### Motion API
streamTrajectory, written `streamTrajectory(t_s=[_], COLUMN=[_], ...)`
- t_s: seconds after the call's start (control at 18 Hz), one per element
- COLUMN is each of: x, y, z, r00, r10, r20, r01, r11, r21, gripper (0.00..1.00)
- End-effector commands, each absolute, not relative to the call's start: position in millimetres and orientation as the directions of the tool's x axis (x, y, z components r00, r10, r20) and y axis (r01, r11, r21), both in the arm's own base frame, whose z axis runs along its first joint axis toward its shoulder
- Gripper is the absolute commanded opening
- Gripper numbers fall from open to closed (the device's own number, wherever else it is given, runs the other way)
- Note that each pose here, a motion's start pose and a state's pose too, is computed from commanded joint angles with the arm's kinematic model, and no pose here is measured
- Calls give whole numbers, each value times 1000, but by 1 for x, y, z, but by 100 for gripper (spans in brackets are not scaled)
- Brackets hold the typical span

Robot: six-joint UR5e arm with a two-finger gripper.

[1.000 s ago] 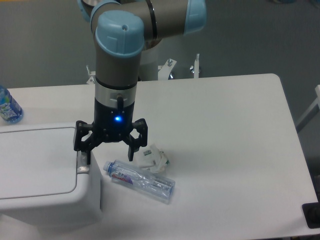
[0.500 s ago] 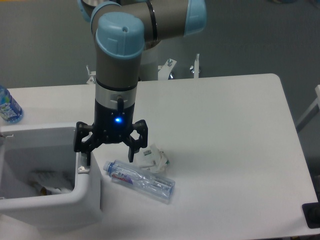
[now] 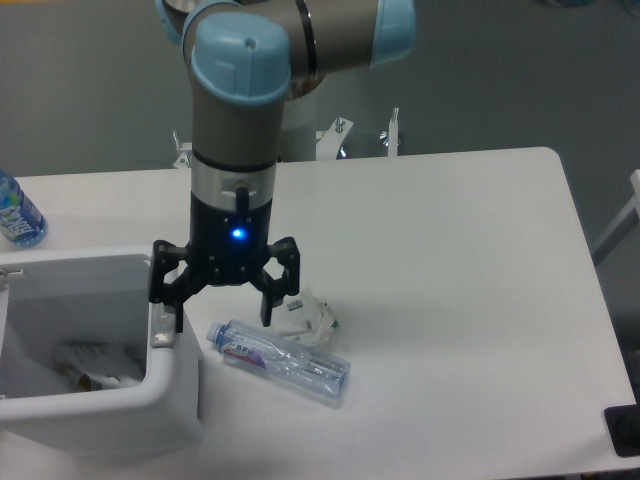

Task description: Open the trash can

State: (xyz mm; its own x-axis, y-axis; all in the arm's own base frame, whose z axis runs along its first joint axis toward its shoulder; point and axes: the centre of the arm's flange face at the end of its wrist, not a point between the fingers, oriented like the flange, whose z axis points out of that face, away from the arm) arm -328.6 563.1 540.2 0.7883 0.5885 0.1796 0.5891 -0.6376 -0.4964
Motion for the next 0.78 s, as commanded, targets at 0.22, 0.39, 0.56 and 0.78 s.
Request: streamTrajectory(t_s=[0.22, 0.39, 0.56, 0.78], x=[-375, -392, -416, -426], y=[522, 487, 449, 428], z=[534, 527, 519, 501], r00=[782, 837, 911, 970], r10=[621, 547, 407, 193], r20=[54, -26, -61, -146], r01=[574, 511, 384, 183], r11=[-684, -797, -895, -980], r21=[-449, -322, -228, -79], gripper=[100, 100, 100, 100])
